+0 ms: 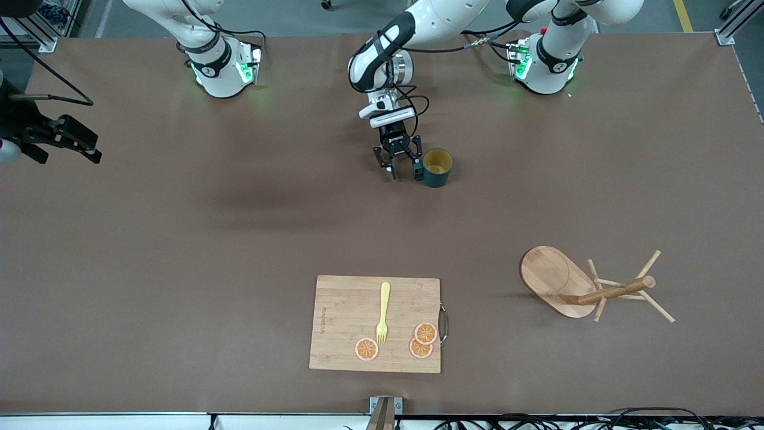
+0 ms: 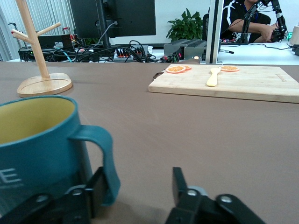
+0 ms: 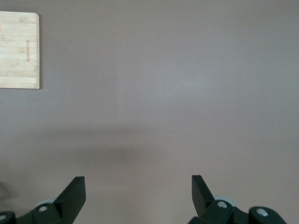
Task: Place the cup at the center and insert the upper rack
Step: 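Lower the left gripper beside the mug and grasp its handle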
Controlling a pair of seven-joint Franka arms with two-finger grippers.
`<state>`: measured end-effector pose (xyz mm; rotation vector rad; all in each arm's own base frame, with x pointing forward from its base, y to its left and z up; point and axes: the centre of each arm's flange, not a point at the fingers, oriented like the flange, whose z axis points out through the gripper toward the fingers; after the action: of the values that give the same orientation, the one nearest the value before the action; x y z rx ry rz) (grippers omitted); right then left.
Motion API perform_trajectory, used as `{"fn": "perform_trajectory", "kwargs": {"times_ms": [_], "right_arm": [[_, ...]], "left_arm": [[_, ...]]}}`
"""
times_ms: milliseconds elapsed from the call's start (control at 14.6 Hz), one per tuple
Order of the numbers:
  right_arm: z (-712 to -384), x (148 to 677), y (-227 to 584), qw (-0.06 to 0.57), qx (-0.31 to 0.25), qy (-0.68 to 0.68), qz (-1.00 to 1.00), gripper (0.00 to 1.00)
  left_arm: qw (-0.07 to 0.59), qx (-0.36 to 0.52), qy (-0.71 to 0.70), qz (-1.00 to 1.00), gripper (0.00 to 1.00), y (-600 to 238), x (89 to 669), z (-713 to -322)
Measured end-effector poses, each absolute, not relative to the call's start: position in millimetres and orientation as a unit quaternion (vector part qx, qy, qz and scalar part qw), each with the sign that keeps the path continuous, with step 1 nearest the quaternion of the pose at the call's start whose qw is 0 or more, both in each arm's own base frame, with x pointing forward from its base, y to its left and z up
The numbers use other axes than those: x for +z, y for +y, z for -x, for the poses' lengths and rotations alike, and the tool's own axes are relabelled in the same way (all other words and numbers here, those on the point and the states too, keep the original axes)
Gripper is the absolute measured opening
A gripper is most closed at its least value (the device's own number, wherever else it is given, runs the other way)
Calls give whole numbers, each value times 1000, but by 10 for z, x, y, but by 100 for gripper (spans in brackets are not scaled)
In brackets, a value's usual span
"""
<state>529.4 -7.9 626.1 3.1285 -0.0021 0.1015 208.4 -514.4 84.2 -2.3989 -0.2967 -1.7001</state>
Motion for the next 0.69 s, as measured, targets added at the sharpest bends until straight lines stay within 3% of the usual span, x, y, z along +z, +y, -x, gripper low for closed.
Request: {"fn": "perform_trajectory", "kwargs": {"times_ms": [343, 549, 686], "right_arm": [[-5295, 6261, -50, 6, 32, 2, -999, 100], [-5295, 6261, 40, 6, 32, 12, -999, 100], [-5294, 6261, 130, 6, 33, 20, -999, 100]], "left_arm": [[93, -573, -100, 808, 50, -5145, 842, -2088], [94, -573, -101, 808, 22, -5138, 837, -2100], [96, -575, -102, 806, 17, -5122, 830, -2130]]}}
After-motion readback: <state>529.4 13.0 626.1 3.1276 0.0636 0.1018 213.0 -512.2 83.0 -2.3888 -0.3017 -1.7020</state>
